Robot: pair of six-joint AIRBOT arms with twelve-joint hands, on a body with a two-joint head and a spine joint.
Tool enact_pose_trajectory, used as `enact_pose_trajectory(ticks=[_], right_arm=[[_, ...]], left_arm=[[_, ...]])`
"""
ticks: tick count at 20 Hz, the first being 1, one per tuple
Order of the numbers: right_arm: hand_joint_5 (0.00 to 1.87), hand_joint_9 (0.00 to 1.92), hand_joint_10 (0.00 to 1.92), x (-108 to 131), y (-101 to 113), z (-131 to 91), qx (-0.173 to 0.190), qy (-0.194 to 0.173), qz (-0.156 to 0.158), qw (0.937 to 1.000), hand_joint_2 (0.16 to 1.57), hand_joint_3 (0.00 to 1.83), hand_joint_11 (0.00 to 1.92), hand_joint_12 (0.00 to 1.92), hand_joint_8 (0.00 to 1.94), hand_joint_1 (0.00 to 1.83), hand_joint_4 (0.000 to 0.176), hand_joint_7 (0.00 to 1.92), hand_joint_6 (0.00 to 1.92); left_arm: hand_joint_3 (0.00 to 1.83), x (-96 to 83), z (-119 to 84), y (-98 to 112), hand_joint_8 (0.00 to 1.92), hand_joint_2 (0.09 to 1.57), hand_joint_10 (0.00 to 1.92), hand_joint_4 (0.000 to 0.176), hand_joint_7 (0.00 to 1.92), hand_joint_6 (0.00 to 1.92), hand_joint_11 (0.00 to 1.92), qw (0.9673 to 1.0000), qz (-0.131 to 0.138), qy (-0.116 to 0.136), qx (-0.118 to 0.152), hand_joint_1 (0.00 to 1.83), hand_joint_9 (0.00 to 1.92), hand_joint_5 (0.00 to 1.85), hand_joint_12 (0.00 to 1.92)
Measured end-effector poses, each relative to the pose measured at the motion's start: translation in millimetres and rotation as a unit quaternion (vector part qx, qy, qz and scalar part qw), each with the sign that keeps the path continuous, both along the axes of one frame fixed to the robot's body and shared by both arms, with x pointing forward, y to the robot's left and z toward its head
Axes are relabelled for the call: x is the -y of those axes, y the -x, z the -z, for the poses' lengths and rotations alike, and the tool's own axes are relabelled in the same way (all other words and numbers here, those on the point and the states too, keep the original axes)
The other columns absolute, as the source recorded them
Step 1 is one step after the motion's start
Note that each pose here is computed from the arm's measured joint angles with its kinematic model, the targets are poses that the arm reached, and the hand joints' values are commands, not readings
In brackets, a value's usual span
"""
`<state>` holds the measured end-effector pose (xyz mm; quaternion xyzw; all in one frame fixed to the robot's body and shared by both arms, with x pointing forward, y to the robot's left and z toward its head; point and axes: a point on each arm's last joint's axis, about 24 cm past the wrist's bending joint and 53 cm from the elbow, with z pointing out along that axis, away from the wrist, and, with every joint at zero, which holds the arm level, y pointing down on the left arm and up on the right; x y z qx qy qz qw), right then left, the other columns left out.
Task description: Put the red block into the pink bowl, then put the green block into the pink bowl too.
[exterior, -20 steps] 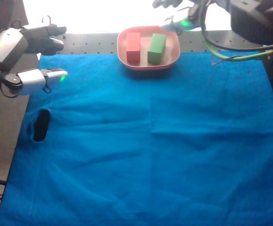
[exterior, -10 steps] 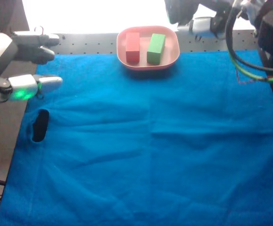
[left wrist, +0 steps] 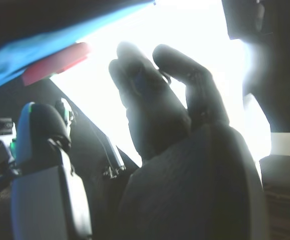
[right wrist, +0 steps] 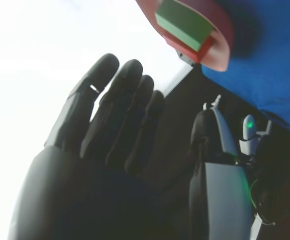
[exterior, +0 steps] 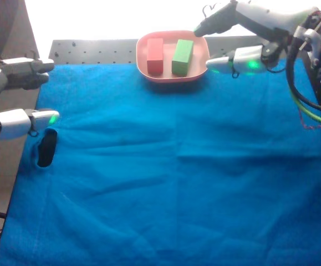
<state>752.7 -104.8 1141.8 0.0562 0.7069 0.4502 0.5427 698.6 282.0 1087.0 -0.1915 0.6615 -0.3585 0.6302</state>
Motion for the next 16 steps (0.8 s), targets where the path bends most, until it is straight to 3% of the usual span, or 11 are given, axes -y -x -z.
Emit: enact_pose_trajectory(ticks=[5, 6, 7, 8, 9, 10, 11, 12, 13, 15, 16], right_arm=[[0.34, 0.38, 0.00, 9.8, 22.6, -2.3, 0.012, 0.013, -0.004, 0.9998, 0.94, 0.00, 0.22, 0.40, 0.00, 0.56, 0.000, 0.40, 0.00], [0.27, 0.29, 0.00, 15.8, 28.6, -0.5, 0.013, 0.016, -0.001, 0.9998, 0.87, 0.01, 0.06, 0.51, 0.00, 0.58, 0.009, 0.30, 0.00], [0.27, 0.29, 0.00, 20.0, 32.2, -1.1, 0.013, 0.009, 0.001, 0.9999, 0.87, 0.01, 0.06, 0.51, 0.00, 0.58, 0.009, 0.30, 0.00], [0.24, 0.21, 0.00, 24.4, 37.1, 1.0, 0.009, 0.012, 0.002, 0.9999, 0.85, 0.00, 0.01, 0.50, 0.00, 0.60, 0.052, 0.21, 0.00], [0.22, 0.21, 0.01, 26.4, 42.7, 1.7, 0.007, 0.016, 0.000, 0.9998, 0.84, 0.00, 0.01, 0.49, 0.00, 0.60, 0.054, 0.19, 0.00], [0.21, 0.21, 0.01, 27.8, 47.3, 0.0, 0.011, 0.018, -0.002, 0.9998, 0.83, 0.00, 0.01, 0.49, 0.00, 0.58, 0.043, 0.19, 0.00], [0.18, 0.20, 0.00, 29.7, 52.2, -0.8, 0.014, 0.018, -0.003, 0.9997, 0.83, 0.00, 0.04, 0.51, 0.01, 0.56, 0.010, 0.20, 0.00], [0.19, 0.18, 0.00, 33.9, 56.0, 1.4, 0.011, 0.012, 0.001, 0.9999, 0.82, 0.00, 0.01, 0.55, 0.00, 0.60, 0.011, 0.20, 0.00], [0.15, 0.12, 0.00, 40.3, 60.5, 4.8, 0.007, 0.005, 0.008, 0.9999, 0.84, 0.01, 0.00, 0.42, 0.01, 0.60, 0.044, 0.16, 0.00], [0.12, 0.08, 0.01, 49.2, 66.7, 10.9, -0.003, 0.004, 0.018, 0.9998, 0.85, 0.00, 0.00, 0.25, 0.01, 0.54, 0.083, 0.12, 0.01], [0.11, 0.09, 0.01, 50.9, 70.0, 7.7, 0.001, 0.004, 0.020, 0.9998, 0.84, 0.00, 0.00, 0.25, 0.00, 0.53, 0.124, 0.09, 0.00]], left_arm=[[0.00, -1.6, -6.9, 6.7, 0.00, 0.91, 0.00, 0.000, 0.35, 0.00, 0.00, 0.9998, -0.003, -0.012, 0.012, 0.83, 0.39, 0.32, 0.98], [0.00, -1.1, -4.1, 10.5, 0.00, 0.89, 0.00, 0.000, 0.28, 0.00, 0.00, 0.9998, 0.000, -0.015, 0.010, 0.81, 0.32, 0.25, 0.79], [0.00, -0.4, -2.8, 13.1, 0.00, 0.89, 0.00, 0.000, 0.28, 0.00, 0.00, 0.9999, 0.001, -0.015, 0.007, 0.81, 0.32, 0.25, 0.79], [0.00, -0.3, 0.0, 17.1, 0.00, 0.88, 0.00, 0.000, 0.27, 0.00, 0.00, 0.9998, 0.003, -0.018, 0.003, 0.80, 0.31, 0.23, 0.80], [0.00, -2.1, 0.3, 21.0, 0.00, 0.88, 0.00, 0.000, 0.25, 0.00, 0.00, 0.9998, 0.003, -0.022, 0.002, 0.80, 0.29, 0.21, 0.80], [0.00, -3.1, -1.1, 24.2, 0.00, 0.88, 0.00, 0.000, 0.24, 0.00, 0.00, 0.9997, 0.002, -0.023, 0.004, 0.79, 0.28, 0.20, 0.77], [0.00, -5.0, -3.1, 27.7, 0.00, 0.85, 0.00, 0.017, 0.22, 0.00, 0.00, 0.9996, 0.000, -0.026, 0.008, 0.77, 0.25, 0.18, 0.65], [0.00, -8.3, -4.4, 31.9, 0.00, 0.84, 0.00, 0.024, 0.21, 0.00, 0.00, 0.9996, -0.003, -0.026, 0.010, 0.77, 0.24, 0.16, 0.63], [0.00, -12.6, -3.8, 38.0, 0.00, 0.84, 0.00, 0.018, 0.19, 0.00, 0.00, 0.9995, -0.007, -0.030, 0.010, 0.75, 0.23, 0.14, 0.63], [0.00, -23.6, 0.5, 46.6, 0.00, 0.82, 0.00, 0.037, 0.18, 0.00, 0.00, 0.9993, -0.024, -0.030, 0.003, 0.74, 0.22, 0.13, 0.64], [0.00, -27.5, 1.8, 50.9, 0.00, 0.82, 0.00, 0.047, 0.18, 0.00, 0.00, 0.9991, -0.029, -0.033, 0.002, 0.74, 0.21, 0.13, 0.61]])
